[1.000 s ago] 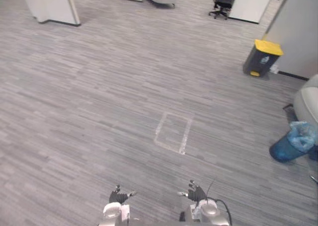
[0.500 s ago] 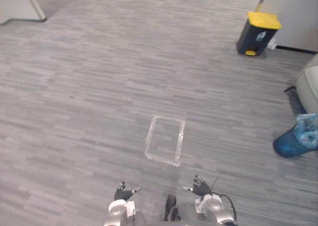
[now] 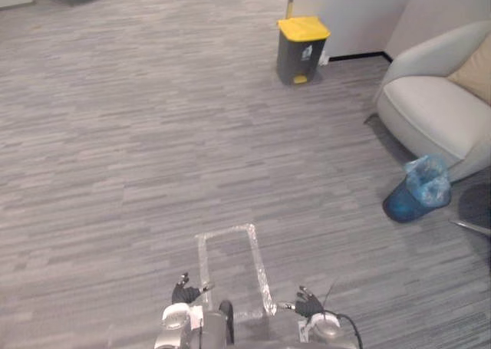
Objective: Organize the slippers on the shoe rack
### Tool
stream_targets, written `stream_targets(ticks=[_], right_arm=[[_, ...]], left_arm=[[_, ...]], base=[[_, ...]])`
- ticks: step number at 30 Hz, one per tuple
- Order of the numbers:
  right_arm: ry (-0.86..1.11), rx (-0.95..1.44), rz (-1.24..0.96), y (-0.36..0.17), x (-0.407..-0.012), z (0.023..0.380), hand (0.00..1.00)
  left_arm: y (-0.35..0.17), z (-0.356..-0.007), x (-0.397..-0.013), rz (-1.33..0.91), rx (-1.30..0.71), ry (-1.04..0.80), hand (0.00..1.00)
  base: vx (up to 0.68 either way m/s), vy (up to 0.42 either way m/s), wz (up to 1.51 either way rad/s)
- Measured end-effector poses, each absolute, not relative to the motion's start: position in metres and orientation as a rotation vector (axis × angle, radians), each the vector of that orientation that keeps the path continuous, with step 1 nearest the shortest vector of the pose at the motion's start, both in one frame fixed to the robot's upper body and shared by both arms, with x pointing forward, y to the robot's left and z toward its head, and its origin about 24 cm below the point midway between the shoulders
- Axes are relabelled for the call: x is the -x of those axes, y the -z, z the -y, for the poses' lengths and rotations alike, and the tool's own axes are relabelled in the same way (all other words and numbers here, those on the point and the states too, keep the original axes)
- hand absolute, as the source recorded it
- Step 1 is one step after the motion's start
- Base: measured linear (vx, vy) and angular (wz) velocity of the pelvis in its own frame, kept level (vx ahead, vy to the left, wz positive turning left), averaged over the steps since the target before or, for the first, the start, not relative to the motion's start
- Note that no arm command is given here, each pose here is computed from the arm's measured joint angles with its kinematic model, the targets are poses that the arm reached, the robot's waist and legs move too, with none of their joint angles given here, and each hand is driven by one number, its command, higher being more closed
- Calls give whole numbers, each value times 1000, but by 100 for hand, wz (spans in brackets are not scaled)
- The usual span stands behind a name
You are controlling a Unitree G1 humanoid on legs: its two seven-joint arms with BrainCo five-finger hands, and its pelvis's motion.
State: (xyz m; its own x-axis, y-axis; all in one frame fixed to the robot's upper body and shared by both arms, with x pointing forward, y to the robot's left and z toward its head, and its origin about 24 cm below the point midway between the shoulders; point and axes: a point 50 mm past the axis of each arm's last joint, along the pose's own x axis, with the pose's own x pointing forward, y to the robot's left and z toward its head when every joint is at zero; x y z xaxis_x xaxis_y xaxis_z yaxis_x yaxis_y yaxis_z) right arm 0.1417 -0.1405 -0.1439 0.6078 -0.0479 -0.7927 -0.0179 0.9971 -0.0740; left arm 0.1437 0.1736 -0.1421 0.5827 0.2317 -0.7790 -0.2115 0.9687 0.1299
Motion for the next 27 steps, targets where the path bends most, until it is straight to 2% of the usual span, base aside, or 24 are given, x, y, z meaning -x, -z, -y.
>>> stream_targets(ticks=[6, 14, 20, 25, 27], right_arm=[[4, 76, -892, 141, -151, 139, 0], [39, 86, -895, 141, -148, 155, 0], [58, 85, -930, 145, -142, 158, 0], [67, 99, -945, 147, -137, 161, 0], [45, 95, -964, 149, -133, 153, 0]], left_arm=[[147, -168, -138, -953, -17, -238, 0], [145, -165, -140, -932, 45, -245, 0], [145, -166, -138, -922, 68, -280, 0], [147, -162, -134, -941, 71, -276, 0], [147, -174, -130, -948, 48, -308, 0]], base=[[250, 93, -13], [333, -91, -12], [273, 77, -113], [183, 292, -136], [134, 409, -139]])
